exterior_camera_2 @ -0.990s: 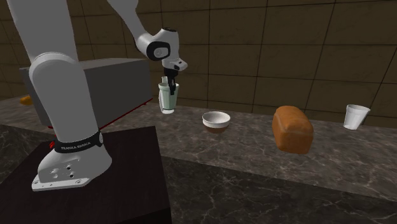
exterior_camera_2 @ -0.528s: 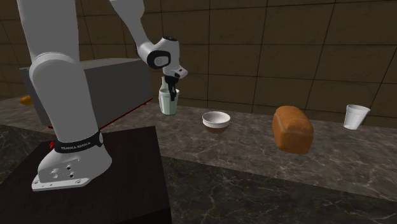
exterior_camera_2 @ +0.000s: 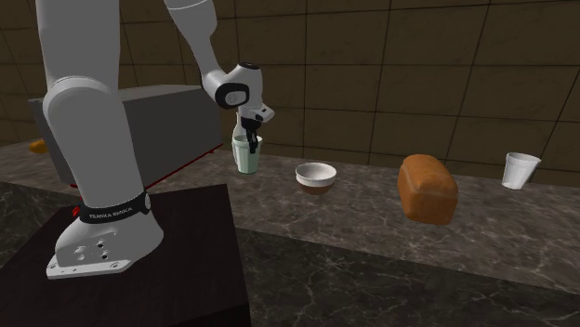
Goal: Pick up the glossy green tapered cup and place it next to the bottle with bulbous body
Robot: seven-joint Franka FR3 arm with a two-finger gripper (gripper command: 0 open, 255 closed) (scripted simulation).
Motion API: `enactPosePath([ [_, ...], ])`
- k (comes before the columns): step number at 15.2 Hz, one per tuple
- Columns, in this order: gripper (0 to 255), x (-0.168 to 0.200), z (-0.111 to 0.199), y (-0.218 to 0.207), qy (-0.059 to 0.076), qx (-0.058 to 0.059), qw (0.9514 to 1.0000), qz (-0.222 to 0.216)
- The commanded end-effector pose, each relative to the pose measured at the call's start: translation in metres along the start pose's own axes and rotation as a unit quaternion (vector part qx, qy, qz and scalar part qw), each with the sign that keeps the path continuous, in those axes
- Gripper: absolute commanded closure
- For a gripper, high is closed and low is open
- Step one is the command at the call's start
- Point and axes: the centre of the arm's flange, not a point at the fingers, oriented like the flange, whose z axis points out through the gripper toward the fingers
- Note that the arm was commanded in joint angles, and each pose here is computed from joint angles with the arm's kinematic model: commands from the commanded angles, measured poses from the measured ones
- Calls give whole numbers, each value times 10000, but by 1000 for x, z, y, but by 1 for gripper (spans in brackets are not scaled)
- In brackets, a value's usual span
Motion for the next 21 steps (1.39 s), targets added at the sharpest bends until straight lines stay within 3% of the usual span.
enactPosePath([
  [1,255,0,0,0,5,3,10000,-1],
  [4,255,0,0,0,5,3,10000,-1],
  [5,0,0,0,0,5,3,10000,-1],
  [10,0,0,0,0,4,3,10000,-1],
  [14,0,0,-50,0,5,3,10000,-1],
  [21,0,0,-50,0,5,3,10000,-1],
])
